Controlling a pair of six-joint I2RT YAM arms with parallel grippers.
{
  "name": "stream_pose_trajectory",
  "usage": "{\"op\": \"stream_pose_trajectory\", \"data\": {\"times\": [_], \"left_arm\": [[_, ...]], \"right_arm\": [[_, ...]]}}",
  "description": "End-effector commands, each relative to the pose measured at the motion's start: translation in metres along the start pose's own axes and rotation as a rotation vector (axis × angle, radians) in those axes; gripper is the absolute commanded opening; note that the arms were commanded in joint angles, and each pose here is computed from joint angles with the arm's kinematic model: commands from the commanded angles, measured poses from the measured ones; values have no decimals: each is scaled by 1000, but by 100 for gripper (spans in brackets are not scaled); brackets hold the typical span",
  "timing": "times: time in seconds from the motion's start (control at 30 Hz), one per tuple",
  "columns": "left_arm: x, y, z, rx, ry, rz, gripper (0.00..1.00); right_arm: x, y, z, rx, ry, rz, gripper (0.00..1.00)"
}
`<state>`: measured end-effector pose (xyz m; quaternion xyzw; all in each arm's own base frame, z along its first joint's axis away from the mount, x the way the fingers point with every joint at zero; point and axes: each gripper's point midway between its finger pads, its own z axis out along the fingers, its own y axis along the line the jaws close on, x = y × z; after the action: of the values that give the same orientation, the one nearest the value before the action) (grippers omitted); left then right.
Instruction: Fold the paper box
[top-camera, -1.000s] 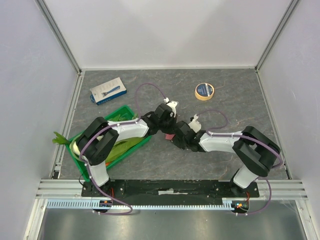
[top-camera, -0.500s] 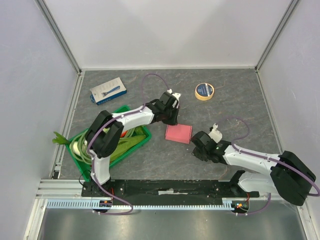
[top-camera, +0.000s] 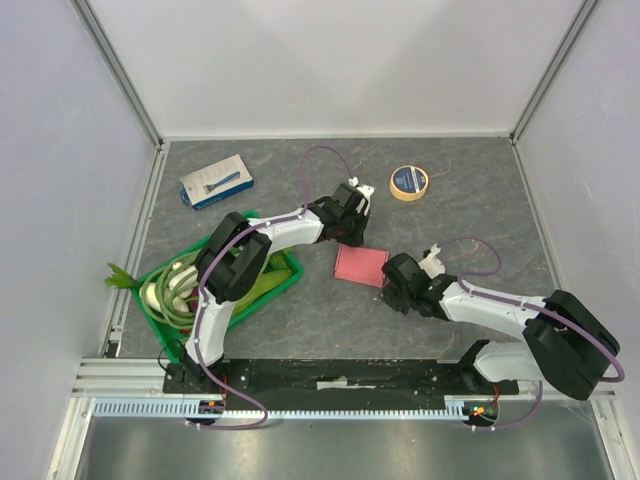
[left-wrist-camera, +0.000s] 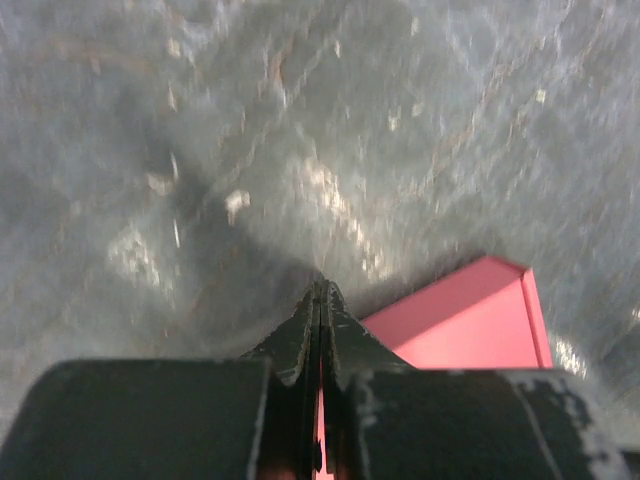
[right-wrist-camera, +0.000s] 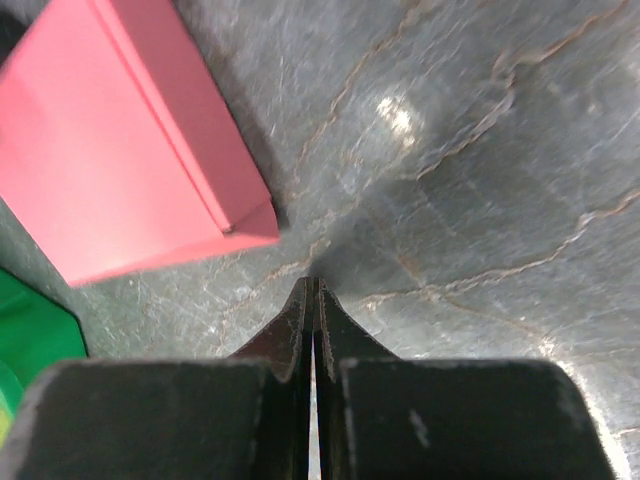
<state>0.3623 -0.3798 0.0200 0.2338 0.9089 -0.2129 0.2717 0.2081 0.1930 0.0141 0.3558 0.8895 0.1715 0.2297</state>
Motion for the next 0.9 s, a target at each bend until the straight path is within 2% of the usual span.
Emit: {"op": "stream_pose_trajectory", "data": {"times": [0.0,0.13,0.23,0.4,0.57,0.77,0.87], "left_arm": [[32,-5,-26,6,47,-4,2],[0,-25,-55,76,-41,-1,4],[-16,-32,-48,99,-56,34,6],[0,-9,-15,3,12,35,6],[27,4,11,-49,112,23,3],[48,3,13,-70,140,33,2],[54,2,10,-89,143,34,2]], "right_arm": [[-19,-27,6,90,-58,19,0],[-28,-41,9,118,-64,39,0],[-31,-35,7,99,-62,42,0],[-43,-36,4,105,-100,38,0],[-39,-40,10,131,-61,10,0],[-39,-47,-1,159,-55,2,0],[-28,-51,-7,150,4,-10,0]]}}
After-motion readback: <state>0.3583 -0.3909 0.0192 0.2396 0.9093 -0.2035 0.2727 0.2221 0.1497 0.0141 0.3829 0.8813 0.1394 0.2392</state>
